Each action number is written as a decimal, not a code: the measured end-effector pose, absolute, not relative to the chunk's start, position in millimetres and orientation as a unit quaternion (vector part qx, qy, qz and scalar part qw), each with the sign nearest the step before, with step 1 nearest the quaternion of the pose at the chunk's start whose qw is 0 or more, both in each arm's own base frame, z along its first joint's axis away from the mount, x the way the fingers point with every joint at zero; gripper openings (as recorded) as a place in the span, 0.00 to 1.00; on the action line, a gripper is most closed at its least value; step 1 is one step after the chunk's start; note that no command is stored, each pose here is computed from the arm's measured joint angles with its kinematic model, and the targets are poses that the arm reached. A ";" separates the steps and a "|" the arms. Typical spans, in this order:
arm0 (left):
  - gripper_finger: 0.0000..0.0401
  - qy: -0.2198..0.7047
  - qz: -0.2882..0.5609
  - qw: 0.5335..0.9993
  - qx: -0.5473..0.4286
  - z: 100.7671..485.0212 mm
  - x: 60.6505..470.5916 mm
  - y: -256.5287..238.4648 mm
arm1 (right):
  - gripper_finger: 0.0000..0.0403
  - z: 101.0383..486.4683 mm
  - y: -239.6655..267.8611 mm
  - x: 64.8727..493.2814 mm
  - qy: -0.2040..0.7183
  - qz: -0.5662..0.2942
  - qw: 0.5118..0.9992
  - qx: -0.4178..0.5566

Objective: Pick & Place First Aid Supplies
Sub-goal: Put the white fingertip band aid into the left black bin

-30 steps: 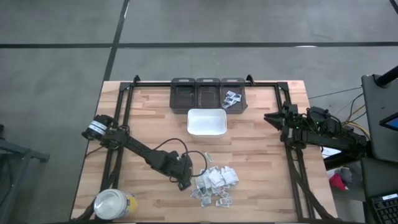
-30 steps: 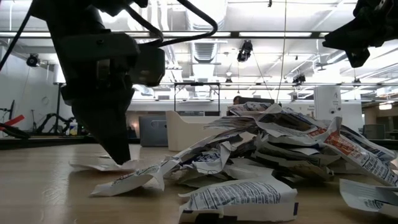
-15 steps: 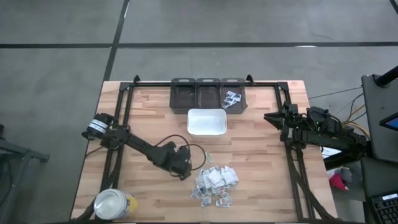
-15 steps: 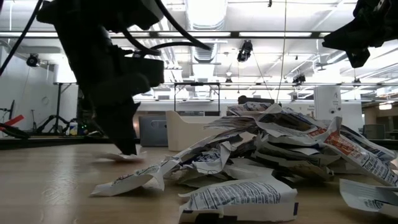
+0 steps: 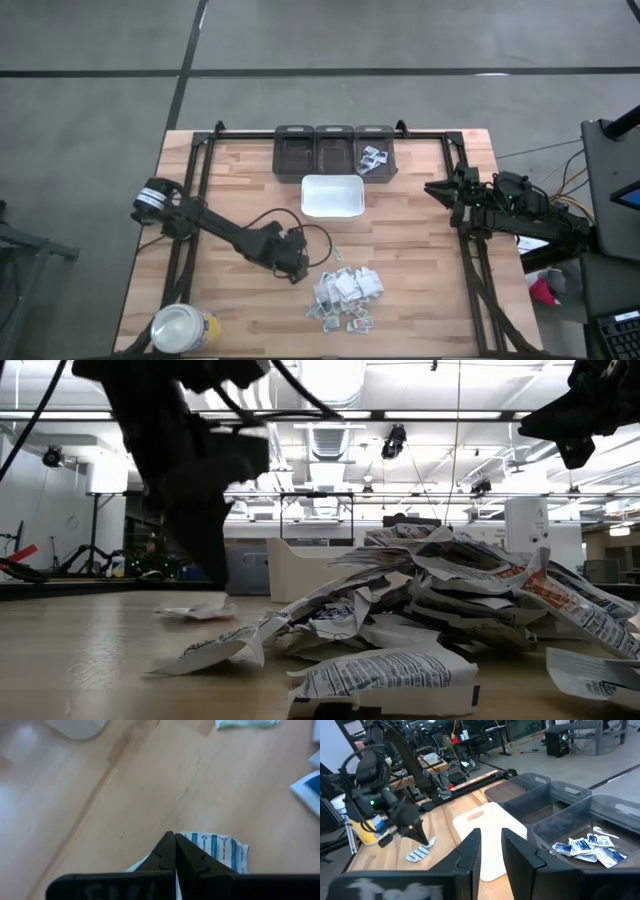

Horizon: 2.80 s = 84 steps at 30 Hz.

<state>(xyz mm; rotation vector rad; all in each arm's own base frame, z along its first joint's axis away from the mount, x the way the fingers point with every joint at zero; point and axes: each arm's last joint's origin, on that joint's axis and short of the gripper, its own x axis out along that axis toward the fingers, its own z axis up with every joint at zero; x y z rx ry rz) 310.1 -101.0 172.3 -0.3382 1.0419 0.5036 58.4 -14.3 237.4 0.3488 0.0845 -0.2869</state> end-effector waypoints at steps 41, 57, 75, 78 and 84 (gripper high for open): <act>0.29 0.504 0.155 0.802 -0.281 154.6 327.9 -117.1 | 0.23 237.4 -14.3 58.3 0.042 -0.143 0.974 0.171; 0.10 0.539 0.214 0.761 -0.290 113.4 330.7 -118.1 | 0.23 237.5 -14.3 58.4 0.042 -0.142 0.974 0.173; 0.00 0.484 0.147 0.816 -0.279 165.7 344.6 -123.0 | 0.21 237.5 -14.3 58.3 0.042 -0.142 0.974 0.171; 0.00 0.428 0.124 0.848 -0.288 205.1 342.1 -120.1 | 0.22 237.5 -14.3 58.3 0.042 -0.142 0.974 0.171; 0.00 0.359 0.105 0.888 -0.266 254.2 323.6 -110.8 | 0.24 237.5 -14.3 58.3 0.042 -0.142 0.974 0.171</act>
